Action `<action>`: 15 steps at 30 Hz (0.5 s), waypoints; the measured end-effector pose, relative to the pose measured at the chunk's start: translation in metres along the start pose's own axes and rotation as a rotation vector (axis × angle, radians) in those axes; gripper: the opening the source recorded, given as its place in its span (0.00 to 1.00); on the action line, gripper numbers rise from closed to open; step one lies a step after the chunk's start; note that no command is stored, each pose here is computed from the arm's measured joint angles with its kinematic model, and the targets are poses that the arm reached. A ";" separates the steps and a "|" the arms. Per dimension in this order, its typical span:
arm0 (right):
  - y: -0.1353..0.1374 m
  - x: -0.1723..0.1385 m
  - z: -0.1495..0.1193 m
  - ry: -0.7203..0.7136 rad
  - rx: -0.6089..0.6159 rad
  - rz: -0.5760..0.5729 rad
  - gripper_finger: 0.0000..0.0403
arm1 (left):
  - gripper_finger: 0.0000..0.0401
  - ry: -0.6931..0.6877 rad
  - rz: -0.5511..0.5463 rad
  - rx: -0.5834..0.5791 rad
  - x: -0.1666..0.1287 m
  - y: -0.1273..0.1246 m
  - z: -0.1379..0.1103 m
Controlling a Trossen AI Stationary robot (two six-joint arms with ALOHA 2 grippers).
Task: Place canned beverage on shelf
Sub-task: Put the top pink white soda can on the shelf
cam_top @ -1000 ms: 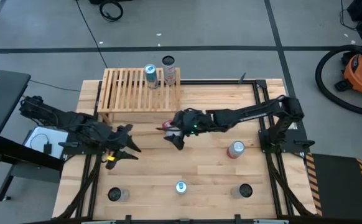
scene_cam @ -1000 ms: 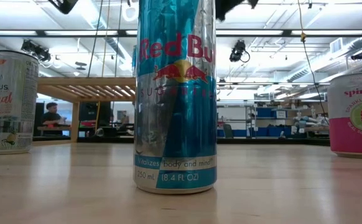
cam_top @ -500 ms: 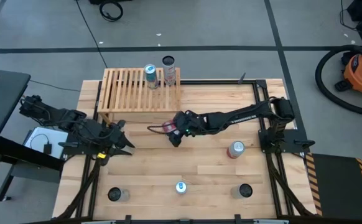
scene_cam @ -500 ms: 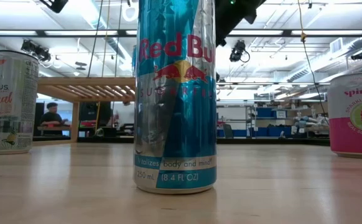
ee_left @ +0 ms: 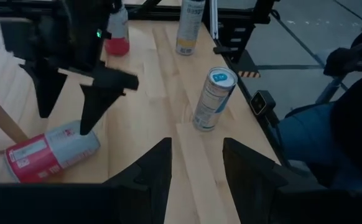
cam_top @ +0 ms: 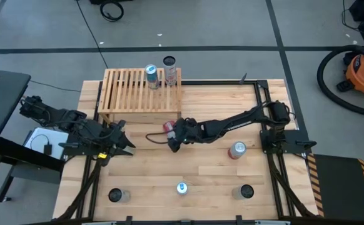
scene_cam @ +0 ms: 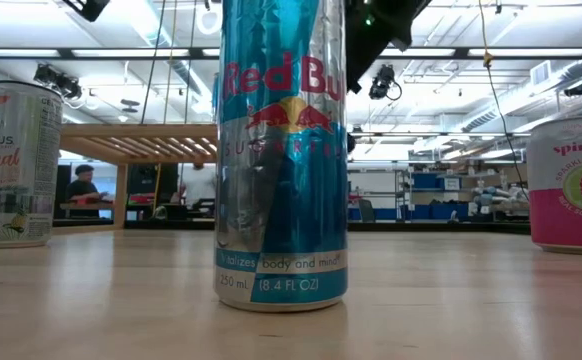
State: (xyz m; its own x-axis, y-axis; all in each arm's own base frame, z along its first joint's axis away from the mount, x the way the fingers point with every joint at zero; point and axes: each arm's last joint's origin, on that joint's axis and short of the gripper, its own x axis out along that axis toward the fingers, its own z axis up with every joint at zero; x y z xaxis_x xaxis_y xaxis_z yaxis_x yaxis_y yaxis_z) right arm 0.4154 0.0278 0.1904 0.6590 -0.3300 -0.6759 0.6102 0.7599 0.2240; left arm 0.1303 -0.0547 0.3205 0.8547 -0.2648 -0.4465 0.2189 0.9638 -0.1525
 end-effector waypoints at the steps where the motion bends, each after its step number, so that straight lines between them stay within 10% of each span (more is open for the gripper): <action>1: 0.001 0.004 -0.002 -0.008 0.005 0.001 0.98 | 0.37 -0.004 -0.001 0.000 0.000 0.000 0.000; 15: -0.004 0.043 -0.030 0.018 0.017 -0.086 0.98 | 0.37 -0.012 -0.003 0.000 0.000 0.000 0.001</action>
State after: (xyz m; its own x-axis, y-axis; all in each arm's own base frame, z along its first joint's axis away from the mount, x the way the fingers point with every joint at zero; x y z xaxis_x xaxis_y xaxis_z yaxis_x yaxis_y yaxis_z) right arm 0.4279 0.0273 0.1394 0.5961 -0.3835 -0.7054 0.6718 0.7195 0.1764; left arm 0.1309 -0.0550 0.3217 0.8597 -0.2674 -0.4351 0.2215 0.9629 -0.1541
